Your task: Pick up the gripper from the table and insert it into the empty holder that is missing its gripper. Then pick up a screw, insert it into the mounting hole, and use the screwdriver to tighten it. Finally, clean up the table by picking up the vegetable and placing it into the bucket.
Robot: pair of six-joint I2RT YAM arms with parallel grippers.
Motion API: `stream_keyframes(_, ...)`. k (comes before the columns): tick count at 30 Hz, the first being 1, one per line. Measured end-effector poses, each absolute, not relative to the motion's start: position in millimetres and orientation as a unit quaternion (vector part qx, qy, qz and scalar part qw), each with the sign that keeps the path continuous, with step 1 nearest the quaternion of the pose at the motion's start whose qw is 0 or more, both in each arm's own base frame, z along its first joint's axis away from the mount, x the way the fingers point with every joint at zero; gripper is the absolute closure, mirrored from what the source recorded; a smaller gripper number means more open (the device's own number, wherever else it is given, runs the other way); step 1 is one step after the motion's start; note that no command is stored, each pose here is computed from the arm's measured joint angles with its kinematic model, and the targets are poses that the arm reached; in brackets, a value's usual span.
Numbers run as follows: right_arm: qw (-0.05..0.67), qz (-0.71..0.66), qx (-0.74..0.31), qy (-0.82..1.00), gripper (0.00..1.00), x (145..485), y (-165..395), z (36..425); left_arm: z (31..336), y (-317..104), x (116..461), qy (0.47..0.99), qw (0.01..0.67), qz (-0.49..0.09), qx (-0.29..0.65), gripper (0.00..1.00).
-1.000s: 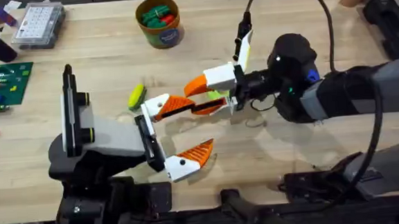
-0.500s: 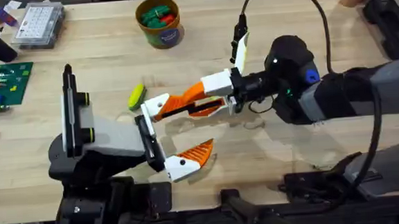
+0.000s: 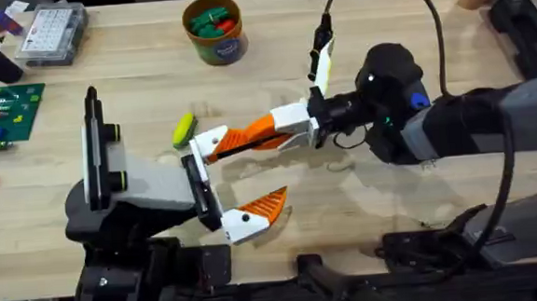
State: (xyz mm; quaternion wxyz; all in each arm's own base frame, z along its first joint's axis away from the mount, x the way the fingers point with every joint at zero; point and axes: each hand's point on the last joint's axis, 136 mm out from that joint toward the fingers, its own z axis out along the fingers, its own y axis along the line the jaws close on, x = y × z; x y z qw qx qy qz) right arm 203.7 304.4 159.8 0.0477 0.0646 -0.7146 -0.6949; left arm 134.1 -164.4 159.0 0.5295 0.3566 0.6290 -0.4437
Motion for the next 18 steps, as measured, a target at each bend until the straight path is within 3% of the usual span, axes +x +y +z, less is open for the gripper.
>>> stream_keyframes(18, 0.056, -0.695, 0.056, -0.715, 0.992, 204.5, 304.8, 161.0, 159.0, -164.4, 134.0, 0.629, 0.529, -0.444, 0.357, 0.014)
